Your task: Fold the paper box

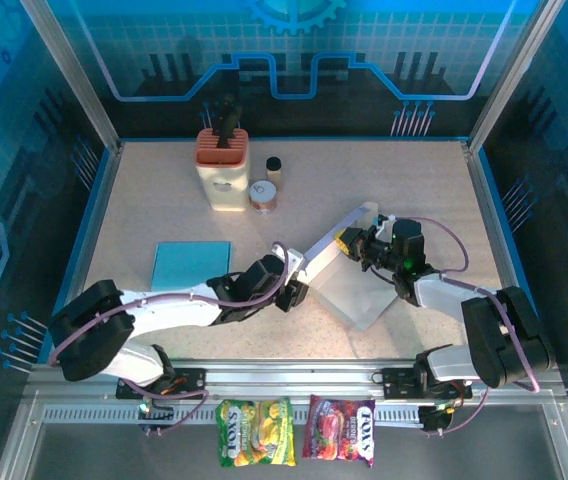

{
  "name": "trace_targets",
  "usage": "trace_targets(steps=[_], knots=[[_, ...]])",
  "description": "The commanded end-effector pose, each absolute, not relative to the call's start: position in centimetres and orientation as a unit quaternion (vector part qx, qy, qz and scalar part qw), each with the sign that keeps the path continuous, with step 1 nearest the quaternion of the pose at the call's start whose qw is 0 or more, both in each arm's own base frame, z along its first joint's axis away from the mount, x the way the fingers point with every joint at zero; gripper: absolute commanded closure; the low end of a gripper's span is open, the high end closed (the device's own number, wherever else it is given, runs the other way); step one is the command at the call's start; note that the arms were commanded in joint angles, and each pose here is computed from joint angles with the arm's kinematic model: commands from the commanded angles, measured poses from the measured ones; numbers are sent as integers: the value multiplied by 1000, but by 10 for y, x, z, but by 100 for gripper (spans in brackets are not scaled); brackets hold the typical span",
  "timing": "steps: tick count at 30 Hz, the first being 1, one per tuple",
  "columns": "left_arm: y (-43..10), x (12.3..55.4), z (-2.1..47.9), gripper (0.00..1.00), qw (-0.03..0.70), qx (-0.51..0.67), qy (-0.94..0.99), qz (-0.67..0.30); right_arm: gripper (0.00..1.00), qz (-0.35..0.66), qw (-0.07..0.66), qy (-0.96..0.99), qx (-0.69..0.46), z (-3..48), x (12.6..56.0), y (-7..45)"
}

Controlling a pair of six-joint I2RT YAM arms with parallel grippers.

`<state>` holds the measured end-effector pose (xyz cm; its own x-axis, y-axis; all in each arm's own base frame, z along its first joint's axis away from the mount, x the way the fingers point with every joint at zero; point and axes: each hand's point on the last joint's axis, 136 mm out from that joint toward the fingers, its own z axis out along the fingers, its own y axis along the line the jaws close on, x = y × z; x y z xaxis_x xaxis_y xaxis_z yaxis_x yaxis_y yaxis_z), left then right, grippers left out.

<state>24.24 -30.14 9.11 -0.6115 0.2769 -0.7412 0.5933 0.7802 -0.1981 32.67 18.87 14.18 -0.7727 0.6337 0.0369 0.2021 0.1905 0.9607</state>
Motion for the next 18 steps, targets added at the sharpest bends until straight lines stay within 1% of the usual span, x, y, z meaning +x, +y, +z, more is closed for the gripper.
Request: trace_targets(steps=[1,3,5,8,10,12,18], knots=[[-305,216,95,53,338,323,848,-250,100,564,180,755,282,134,324,191],[-302,208,99,48,338,337,840,-259,100,563,179,756,281,134,324,191],[-297,205,102,47,338,349,837,-251,100,562,179,757,281,135,323,191],[-277,215,90,51,335,340,856,-201,100,560,180,758,281,134,322,190],[-265,224,81,53,323,320,869,-196,100,560,179,759,281,133,321,190],[-258,235,74,57,317,305,878,-186,100,560,178,759,281,132,320,190],[-276,257,64,59,306,333,874,-178,100,559,178,759,281,133,320,190]])
